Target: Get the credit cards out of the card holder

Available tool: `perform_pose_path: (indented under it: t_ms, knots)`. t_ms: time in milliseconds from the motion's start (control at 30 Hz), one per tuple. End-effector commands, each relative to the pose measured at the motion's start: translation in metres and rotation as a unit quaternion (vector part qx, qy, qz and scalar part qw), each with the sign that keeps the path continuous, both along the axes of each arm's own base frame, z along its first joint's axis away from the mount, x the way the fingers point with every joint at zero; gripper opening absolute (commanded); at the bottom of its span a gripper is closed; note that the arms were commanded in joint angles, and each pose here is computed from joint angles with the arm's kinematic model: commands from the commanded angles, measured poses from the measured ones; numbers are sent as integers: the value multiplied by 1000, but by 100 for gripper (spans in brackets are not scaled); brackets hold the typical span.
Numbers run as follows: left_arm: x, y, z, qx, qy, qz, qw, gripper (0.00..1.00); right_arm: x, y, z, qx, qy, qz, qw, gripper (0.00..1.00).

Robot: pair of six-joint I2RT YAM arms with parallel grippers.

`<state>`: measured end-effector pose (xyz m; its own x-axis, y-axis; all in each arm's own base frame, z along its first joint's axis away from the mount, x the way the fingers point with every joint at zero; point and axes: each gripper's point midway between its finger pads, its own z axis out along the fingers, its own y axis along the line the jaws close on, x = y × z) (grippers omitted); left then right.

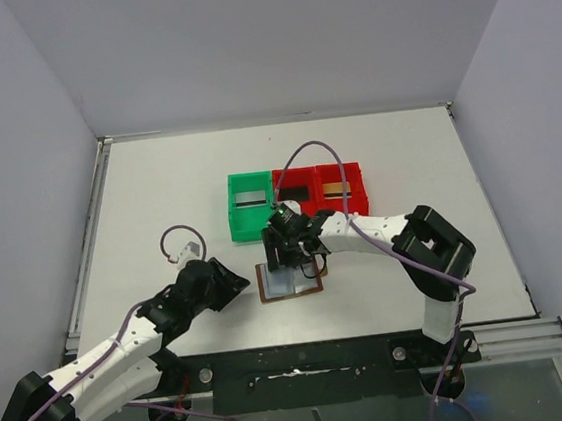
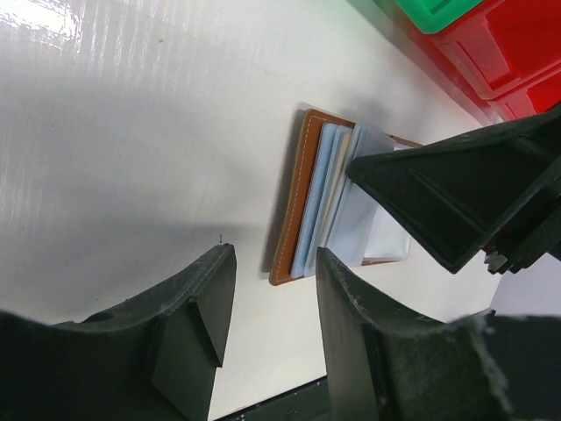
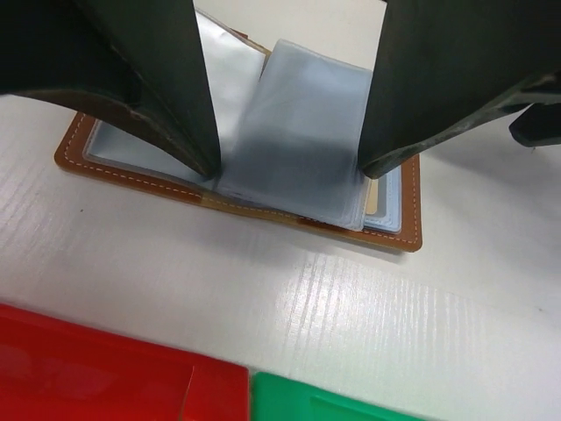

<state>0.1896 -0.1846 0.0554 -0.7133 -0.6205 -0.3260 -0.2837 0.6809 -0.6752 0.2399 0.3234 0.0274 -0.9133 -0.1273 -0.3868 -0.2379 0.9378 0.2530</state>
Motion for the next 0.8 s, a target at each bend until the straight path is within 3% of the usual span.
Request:
perform_pose_path:
  t_ms: [0, 467, 767]
  knots:
    - [11, -11, 19, -17, -30, -16, 999, 40, -1, -4, 2, 29, 13, -11, 999, 62]
    - [22, -48, 68, -62, -102, -99, 988, 41, -1, -7, 12, 153, 24, -48, 987, 57]
    - [19, -78, 65, -104, -99, -163, 976, 41, -1, -10, 14, 196, 23, -52, 979, 55]
